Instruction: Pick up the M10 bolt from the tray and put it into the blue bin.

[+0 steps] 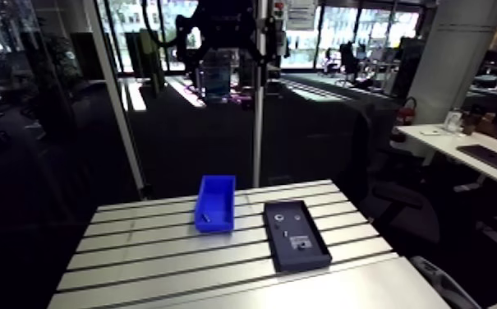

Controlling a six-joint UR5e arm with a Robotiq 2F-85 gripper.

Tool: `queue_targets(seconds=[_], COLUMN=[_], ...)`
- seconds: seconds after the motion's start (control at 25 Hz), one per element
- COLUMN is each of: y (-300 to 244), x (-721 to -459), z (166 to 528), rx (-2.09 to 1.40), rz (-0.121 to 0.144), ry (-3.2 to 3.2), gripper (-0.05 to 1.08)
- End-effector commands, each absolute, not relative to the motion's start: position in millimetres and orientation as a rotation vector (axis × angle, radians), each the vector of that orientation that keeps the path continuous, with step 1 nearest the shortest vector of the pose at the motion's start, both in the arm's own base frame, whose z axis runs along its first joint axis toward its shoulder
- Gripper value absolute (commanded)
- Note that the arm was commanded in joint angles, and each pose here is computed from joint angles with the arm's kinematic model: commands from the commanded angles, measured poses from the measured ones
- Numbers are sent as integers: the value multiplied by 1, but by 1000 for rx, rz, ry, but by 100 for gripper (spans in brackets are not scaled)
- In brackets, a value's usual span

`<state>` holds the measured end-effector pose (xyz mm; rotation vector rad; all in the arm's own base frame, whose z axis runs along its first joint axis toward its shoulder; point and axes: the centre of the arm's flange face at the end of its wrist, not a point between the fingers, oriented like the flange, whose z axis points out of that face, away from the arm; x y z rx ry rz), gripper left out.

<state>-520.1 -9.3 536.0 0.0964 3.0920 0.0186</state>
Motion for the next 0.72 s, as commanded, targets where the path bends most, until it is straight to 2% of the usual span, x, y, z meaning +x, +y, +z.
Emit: queue_targets(seconds=[0.04,0.72], y=[-10,-14], x=[-520,-511], z=[535,535], rx=[102,100], rz=[19,15], ry=[3090,3090], gripper=[2,2])
